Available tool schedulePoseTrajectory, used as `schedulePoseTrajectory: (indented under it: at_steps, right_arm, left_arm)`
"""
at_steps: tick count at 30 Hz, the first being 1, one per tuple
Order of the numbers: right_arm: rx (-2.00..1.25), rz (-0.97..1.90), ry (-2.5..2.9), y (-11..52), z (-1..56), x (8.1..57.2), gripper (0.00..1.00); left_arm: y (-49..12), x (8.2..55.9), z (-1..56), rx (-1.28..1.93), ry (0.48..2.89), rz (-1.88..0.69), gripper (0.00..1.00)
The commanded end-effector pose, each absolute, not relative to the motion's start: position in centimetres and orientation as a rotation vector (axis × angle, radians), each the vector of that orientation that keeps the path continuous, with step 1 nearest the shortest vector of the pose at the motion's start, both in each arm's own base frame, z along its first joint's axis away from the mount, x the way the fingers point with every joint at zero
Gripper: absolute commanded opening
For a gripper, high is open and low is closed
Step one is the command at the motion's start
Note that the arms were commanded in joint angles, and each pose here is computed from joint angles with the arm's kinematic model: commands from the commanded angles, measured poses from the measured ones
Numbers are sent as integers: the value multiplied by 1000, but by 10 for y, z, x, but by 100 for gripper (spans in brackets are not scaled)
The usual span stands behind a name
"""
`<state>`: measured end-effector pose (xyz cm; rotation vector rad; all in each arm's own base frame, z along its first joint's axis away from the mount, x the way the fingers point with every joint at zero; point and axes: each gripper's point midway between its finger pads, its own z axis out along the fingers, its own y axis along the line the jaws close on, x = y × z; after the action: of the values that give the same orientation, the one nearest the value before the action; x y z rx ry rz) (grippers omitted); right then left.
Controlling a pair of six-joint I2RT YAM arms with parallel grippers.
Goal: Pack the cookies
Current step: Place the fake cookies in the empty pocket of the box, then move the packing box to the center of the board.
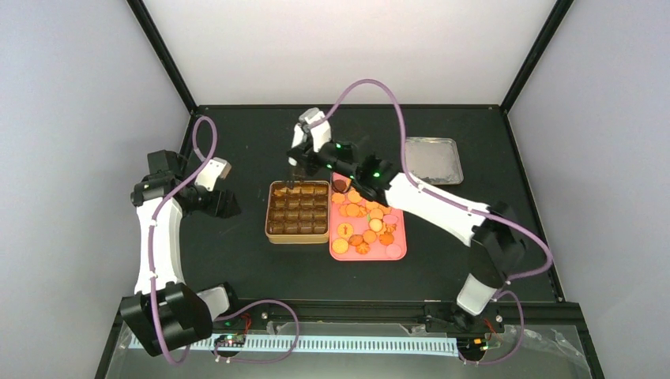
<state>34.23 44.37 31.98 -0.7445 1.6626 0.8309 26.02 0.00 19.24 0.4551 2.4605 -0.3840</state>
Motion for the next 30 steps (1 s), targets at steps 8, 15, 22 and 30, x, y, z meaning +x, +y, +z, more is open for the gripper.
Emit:
schedulePoseTrajectory:
  at_steps: [8,15,22,30]
  right_arm:
    - [-560,650,1700,332,312,314,31]
    - [-468,525,1761,279,294,298,31]
    - [-380,409,1820,231,274,289,31]
    - [-329,392,1873,208,248,286,32]
  left_arm:
    - [-17,311,173,484,2411,-444,78]
    - [-57,330,128,585,2514,-594,77]
    - [-85,335,94,701,2543,-668,73]
    - [-101,308,61,847,2608,-638,62]
